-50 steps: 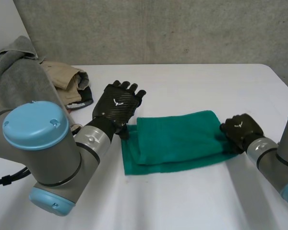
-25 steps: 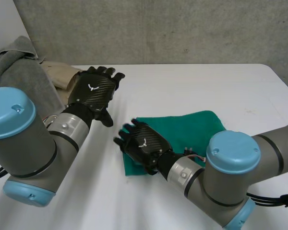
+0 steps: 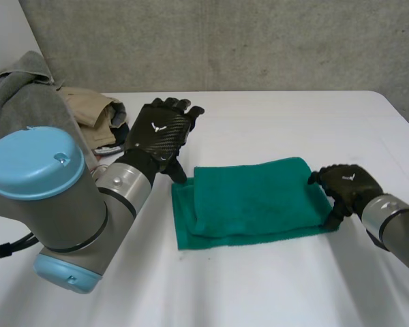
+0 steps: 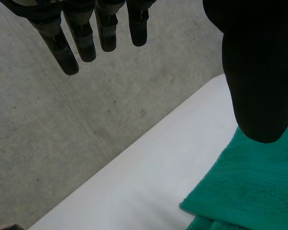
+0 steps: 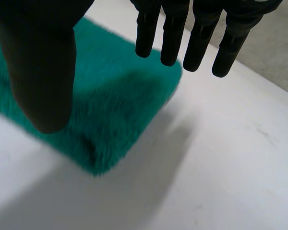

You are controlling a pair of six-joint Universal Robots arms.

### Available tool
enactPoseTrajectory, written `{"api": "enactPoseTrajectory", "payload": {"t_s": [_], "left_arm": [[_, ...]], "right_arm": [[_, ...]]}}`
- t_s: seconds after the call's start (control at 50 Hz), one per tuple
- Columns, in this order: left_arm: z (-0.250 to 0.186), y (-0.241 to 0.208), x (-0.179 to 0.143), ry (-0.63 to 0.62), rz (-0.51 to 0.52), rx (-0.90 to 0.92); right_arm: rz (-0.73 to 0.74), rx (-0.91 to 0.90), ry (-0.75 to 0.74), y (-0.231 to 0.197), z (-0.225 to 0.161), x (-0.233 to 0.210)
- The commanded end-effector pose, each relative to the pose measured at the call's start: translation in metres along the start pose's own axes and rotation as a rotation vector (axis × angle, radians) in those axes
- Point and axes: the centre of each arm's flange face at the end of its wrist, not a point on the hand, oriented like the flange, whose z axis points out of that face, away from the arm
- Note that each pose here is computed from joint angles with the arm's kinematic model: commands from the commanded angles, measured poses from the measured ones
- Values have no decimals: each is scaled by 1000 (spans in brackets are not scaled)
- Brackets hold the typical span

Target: Fold the laundry.

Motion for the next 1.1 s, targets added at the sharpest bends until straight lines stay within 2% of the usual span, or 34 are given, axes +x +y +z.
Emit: {"api": "enactPoseTrajectory", "payload": {"t_s": [0.02,0.16,0.22,0.28,0.34,0.38,0.42,0.44,0.48,0.5,0.56,0.62,0.68,0.76,0.78,0.84,0.86,0.94,1.02,1.04,1.1], "left_arm": [[1,7,1,5,0,-19],[1,9,2,6,-1,-24],[0,9,2,5,-1,-27],[-2,9,2,7,-1,-28],[-4,7,1,5,-1,-25],[-5,2,-1,-1,0,-13],[-5,0,-2,-7,0,-8],[-5,-2,-4,-12,0,-2],[-6,-2,-5,-14,0,-2],[-6,-2,-5,-14,-1,-3],[-9,1,-13,-36,-2,-13],[-9,3,-20,-55,0,-21],[-9,6,-23,-63,-2,-31],[-7,4,-25,-68,-16,-19],[-7,2,-25,-69,-21,-14],[-2,-8,-25,-70,-45,21],[-1,-10,-25,-71,-53,30],[8,-19,-21,-57,-93,60],[18,-6,6,13,-130,12],[19,1,21,45,-139,-34],[21,18,37,59,-140,-132]], "right_arm": [[-53,25,-50,17,12,-4],[-65,52,-21,15,17,1],[-94,73,36,15,19,5],[-161,142,137,-2,22,13],[-257,243,131,-33,15,-3],[-357,362,64,-64,5,-38],[-409,422,7,-75,0,-64],[-461,464,-68,-79,-3,-93],[-510,495,-151,-77,-6,-122],[-570,522,-266,-69,-13,-157],[-649,532,-406,-50,-23,-198],[-685,458,-467,-29,-25,-214],[-654,416,-460,-26,-23,-210],[-504,429,-432,-46,-28,-198],[-419,451,-386,-66,-30,-180],[-267,464,-320,-89,-30,-149],[-156,457,-301,-98,-29,-133],[81,358,-306,-100,-23,-110],[160,230,-302,-96,-12,-99],[164,196,-302,-92,-7,-98],[176,91,-314,-79,9,-101]]}}
